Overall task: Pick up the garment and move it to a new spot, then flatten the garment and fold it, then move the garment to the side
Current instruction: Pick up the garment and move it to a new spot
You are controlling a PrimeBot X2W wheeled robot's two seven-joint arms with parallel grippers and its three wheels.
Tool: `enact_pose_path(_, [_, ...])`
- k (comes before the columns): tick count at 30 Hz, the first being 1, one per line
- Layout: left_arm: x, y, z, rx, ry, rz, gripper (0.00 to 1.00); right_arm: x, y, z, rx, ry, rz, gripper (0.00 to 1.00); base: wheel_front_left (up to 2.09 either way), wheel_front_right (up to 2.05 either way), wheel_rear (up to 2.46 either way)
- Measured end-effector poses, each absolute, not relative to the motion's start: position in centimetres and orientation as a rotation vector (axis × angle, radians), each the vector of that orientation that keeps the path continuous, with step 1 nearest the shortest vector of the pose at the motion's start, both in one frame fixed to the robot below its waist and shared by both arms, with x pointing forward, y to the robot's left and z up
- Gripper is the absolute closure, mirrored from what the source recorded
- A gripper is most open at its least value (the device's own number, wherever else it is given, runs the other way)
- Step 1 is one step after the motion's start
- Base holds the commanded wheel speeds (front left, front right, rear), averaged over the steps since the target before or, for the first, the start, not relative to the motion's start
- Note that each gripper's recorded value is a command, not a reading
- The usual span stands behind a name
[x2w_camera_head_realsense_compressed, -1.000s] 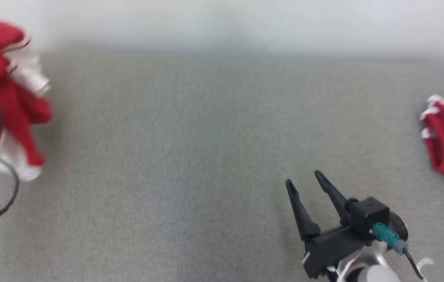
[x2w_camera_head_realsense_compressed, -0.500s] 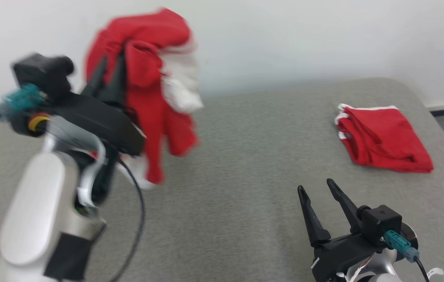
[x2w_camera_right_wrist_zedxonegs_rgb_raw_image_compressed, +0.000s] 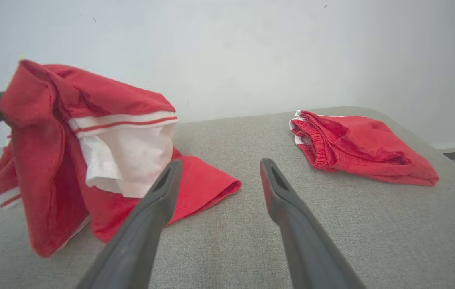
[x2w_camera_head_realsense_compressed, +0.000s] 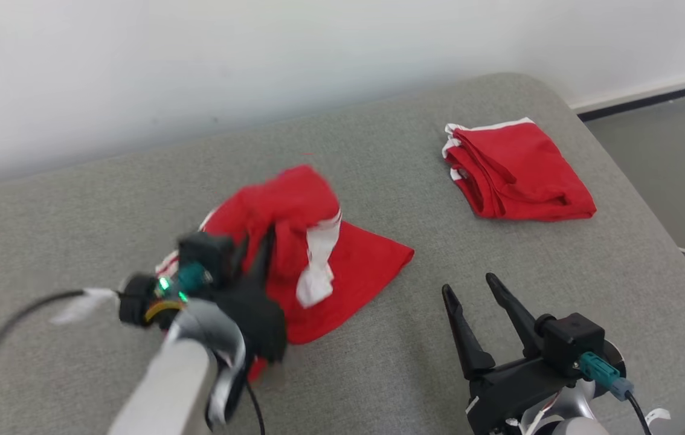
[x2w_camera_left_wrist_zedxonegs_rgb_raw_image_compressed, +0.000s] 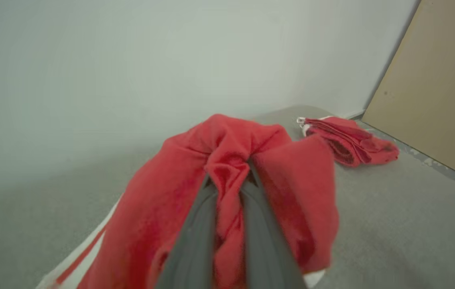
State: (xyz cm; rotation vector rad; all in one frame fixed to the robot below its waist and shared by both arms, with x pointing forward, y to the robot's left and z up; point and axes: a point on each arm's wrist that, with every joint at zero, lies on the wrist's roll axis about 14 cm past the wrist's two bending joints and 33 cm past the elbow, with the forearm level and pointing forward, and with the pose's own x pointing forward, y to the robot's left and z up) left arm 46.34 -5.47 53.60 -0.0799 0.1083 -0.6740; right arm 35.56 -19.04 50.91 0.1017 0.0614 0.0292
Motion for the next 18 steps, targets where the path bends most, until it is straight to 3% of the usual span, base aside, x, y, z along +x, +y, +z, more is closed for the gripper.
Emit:
enact_pose_path(1, [45.7,-5.9,51.9,-0.067,0.145,-0.695,0.58,35.5,-19.1,50.6,0.103,0.069,0.025,0.0,0.0,0.0,0.0])
enact_pose_path(2, [44.9,-6.4,50.5,-0.075,0.176,-0.711,0.58,35.4,-19.2,50.4,0.106,0.076,0.021,0.0,0.0,0.0,0.0])
enact_pose_path(3, [44.9,-6.4,50.5,-0.075,0.176,-0.711,0.0,35.4,-19.2,50.4,0.106,0.076,0.021,0.0,0.0,0.0,0.0])
enact_pose_path(7, [42.9,-7.0,47.5,-0.091,0.23,-0.731,0.0,35.5,-19.0,50.0,0.106,0.088,0.027,0.0,0.0,0.0,0.0])
enact_pose_path(18, [41.9,-0.8,49.1,-0.205,0.062,-0.574,0.0,36.1,-17.9,50.0,0.105,0.091,0.065,0.0,0.0,0.0,0.0])
